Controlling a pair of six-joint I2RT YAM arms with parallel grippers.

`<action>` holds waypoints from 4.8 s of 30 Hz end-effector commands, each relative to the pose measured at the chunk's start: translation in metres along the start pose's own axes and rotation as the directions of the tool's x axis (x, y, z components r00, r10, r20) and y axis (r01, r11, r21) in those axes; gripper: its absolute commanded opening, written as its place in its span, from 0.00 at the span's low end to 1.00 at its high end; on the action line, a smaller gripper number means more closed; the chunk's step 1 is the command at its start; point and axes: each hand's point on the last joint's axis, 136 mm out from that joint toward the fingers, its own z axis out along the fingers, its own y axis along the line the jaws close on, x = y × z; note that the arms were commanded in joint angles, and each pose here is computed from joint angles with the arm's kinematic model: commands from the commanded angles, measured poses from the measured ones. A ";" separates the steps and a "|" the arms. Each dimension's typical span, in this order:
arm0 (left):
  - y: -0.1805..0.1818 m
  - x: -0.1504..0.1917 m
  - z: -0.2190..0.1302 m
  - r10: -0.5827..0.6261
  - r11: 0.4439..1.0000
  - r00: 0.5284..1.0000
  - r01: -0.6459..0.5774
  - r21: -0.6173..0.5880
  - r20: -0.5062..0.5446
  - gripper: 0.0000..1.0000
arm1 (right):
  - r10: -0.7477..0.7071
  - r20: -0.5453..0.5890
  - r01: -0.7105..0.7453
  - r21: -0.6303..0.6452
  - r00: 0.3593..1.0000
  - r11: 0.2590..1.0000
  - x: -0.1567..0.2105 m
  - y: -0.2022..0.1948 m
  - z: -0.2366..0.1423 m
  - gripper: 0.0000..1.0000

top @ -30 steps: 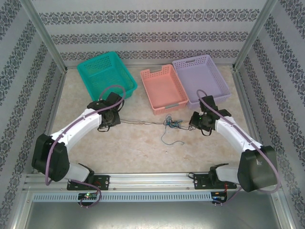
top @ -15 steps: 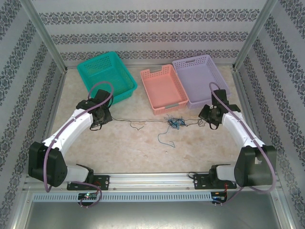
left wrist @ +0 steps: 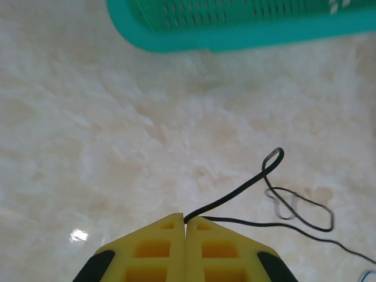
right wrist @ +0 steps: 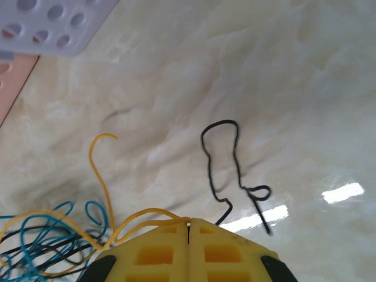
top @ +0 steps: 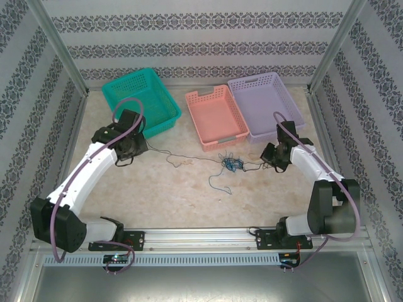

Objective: Untangle the cables

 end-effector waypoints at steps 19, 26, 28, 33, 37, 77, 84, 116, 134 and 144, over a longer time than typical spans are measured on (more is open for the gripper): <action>-0.050 -0.005 -0.028 -0.097 0.948 0.995 0.097 0.305 -0.015 0.00 | -0.023 -0.029 0.023 -0.003 0.999 1.000 -0.001 0.008 0.008 0.11; -0.066 0.012 -0.048 -0.126 0.907 0.987 0.156 0.392 -0.103 0.00 | -0.095 0.040 0.096 -0.012 0.995 0.995 0.002 0.028 -0.018 0.40; -0.086 0.018 -0.055 -0.085 0.872 0.986 0.144 0.468 -0.144 0.00 | -0.121 0.079 0.122 -0.019 0.990 0.992 0.002 0.039 -0.033 0.42; -0.124 0.040 -0.065 0.080 0.801 0.977 0.056 0.597 -0.199 0.00 | -0.183 0.147 0.191 -0.041 0.972 0.981 0.013 0.066 -0.058 0.45; -0.106 0.060 -0.041 0.111 0.858 0.965 0.028 0.514 -0.239 0.00 | -0.243 0.147 0.258 -0.093 0.959 0.962 0.034 0.096 -0.061 0.46; 0.056 0.144 0.031 0.050 0.995 0.956 -0.072 -0.066 -0.288 0.00 | -0.918 -0.108 0.892 -0.220 0.381 0.396 0.205 0.296 0.085 0.47; 0.055 0.145 0.032 0.041 0.996 0.957 -0.063 -0.065 -0.288 0.00 | -0.918 -0.148 0.900 -0.193 0.368 0.392 0.208 0.283 0.099 0.47; -0.007 0.114 0.007 -0.210 0.962 0.900 0.261 0.086 -0.381 0.60 | -0.731 -0.069 0.719 -0.142 0.679 0.681 0.178 0.170 0.029 0.00; -0.188 0.117 0.050 0.436 0.816 0.825 -0.194 0.545 -0.360 0.47 | -0.645 -0.081 0.636 -0.108 0.760 0.764 0.170 0.124 0.028 0.00; -0.208 0.144 0.087 0.510 0.801 0.808 -0.320 0.507 -0.296 0.49 | -0.601 -0.082 0.592 -0.111 0.795 0.798 0.167 0.116 0.031 0.00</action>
